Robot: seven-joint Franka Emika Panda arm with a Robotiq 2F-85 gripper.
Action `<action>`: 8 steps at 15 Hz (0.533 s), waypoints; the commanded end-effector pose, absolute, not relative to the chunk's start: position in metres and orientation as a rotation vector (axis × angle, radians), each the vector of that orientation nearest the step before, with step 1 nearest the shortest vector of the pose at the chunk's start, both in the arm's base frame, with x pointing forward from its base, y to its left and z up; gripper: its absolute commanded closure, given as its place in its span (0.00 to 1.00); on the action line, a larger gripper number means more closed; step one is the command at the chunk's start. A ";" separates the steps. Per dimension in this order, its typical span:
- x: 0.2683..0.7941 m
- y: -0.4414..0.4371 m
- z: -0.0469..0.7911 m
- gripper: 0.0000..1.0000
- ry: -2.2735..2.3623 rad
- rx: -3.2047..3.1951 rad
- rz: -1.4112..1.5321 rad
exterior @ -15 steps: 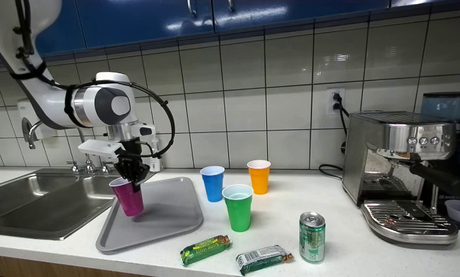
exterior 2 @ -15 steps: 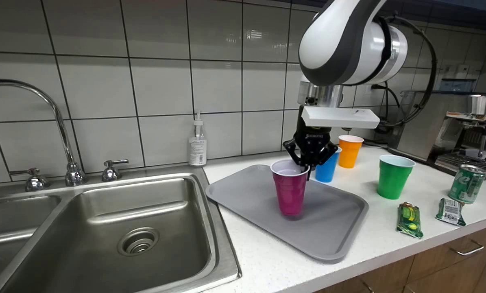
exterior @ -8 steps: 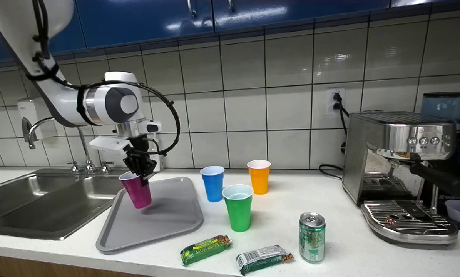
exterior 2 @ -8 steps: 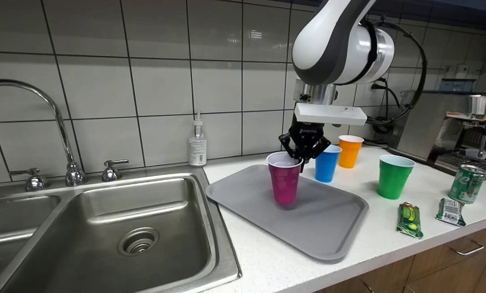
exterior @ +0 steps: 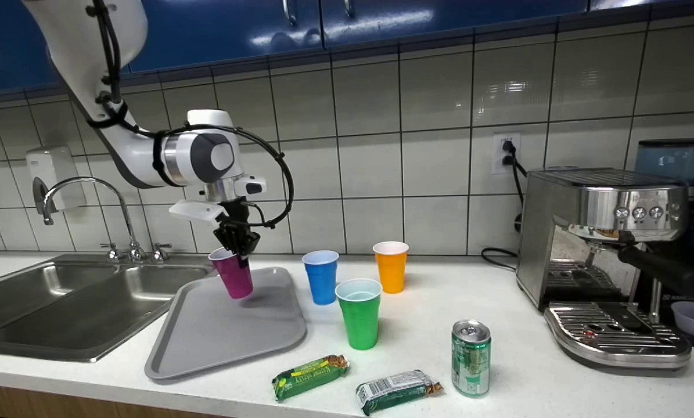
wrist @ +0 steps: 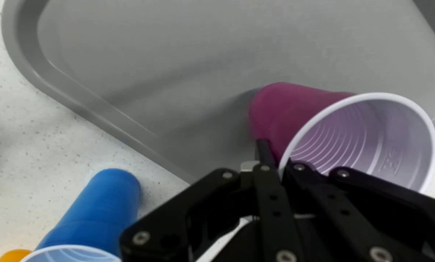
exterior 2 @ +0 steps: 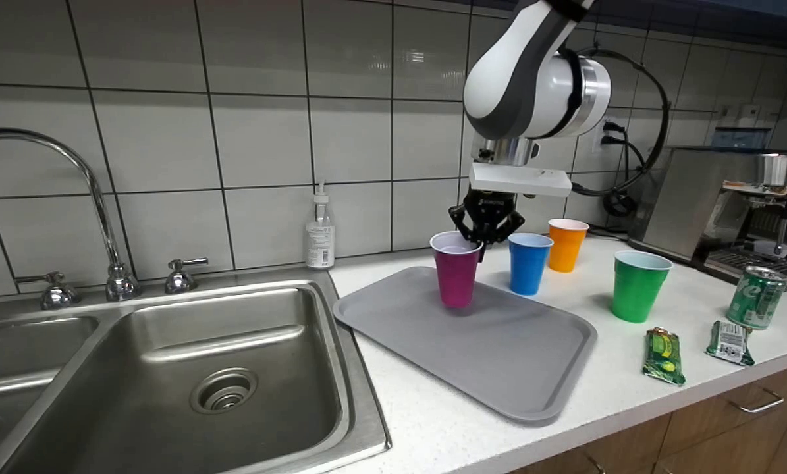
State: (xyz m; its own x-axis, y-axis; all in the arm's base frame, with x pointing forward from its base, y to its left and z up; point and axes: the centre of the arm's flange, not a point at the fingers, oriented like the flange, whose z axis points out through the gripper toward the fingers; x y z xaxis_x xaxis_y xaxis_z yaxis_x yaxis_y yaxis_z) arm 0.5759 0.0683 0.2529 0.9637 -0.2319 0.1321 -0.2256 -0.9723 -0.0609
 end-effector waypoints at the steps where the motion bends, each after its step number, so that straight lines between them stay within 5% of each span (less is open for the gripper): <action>1: 0.611 0.061 0.254 0.99 0.347 -3.055 -0.230; 8: 0.656 0.050 0.257 0.99 0.350 -3.034 -0.289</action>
